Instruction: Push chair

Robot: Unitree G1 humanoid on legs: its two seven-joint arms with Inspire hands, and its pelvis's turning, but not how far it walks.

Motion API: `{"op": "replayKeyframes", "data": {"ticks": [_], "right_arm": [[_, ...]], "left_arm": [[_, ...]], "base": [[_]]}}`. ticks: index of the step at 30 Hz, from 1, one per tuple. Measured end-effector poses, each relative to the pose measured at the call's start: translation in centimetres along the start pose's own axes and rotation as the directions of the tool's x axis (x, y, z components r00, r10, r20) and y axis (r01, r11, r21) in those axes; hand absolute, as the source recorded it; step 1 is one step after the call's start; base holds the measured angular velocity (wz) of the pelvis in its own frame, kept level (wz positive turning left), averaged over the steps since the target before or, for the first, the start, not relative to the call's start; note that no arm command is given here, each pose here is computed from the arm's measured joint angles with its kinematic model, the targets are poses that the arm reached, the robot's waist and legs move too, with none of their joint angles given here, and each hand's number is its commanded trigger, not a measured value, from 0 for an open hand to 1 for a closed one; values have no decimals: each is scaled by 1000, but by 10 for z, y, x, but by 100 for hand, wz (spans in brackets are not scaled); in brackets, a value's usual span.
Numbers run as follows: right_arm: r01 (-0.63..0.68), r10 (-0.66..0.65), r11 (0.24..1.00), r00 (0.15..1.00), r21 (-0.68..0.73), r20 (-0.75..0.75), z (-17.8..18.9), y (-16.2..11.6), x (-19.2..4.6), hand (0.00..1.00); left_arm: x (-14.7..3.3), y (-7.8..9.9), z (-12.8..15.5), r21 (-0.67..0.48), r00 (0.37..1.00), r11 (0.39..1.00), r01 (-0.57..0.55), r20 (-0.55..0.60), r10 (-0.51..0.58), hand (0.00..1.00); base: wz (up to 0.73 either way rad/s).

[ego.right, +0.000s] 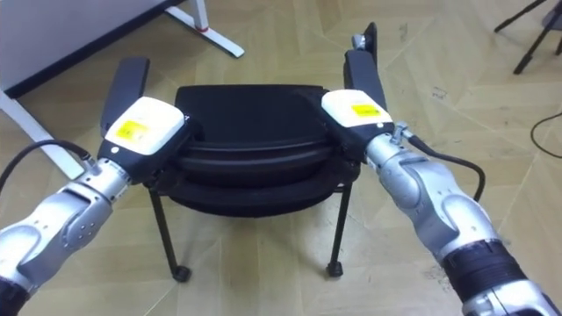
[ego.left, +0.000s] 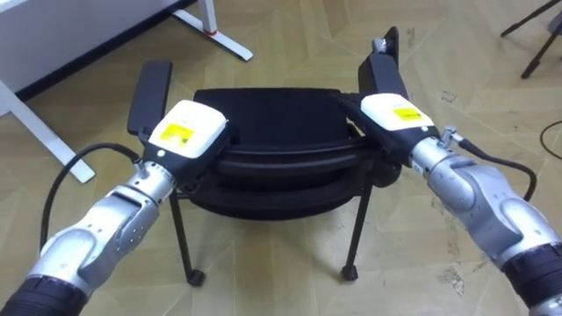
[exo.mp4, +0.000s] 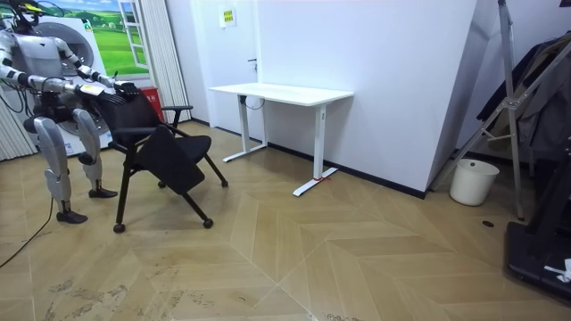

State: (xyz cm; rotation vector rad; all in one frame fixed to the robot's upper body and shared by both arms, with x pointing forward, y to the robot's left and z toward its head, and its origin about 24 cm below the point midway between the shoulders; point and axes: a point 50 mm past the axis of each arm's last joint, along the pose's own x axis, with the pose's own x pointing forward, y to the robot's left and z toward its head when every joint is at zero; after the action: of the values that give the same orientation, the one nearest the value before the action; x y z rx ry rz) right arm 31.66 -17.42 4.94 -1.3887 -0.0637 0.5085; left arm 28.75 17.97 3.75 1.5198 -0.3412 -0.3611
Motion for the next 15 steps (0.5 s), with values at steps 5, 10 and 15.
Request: {"op": "replayKeyframes", "data": {"ticks": [5, 10, 15], "right_arm": [[-41, 41, 997, 999, -62, -3, 2, 4, 7, 0], [-45, 43, 990, 999, -133, -17, 2, 7, 7, 0], [-45, 42, 988, 999, -151, -19, 3, 7, 8, 0]], "left_arm": [[1, -1, 0, 2, 1000, 1000, 15, 0, -15, 100], [5, 0, 1, 11, 1000, 1000, 18, 14, -18, 100], [8, 1, 1, 16, 1000, 1000, 21, 17, -21, 100]], "base": [[2], [6], [1]]}}
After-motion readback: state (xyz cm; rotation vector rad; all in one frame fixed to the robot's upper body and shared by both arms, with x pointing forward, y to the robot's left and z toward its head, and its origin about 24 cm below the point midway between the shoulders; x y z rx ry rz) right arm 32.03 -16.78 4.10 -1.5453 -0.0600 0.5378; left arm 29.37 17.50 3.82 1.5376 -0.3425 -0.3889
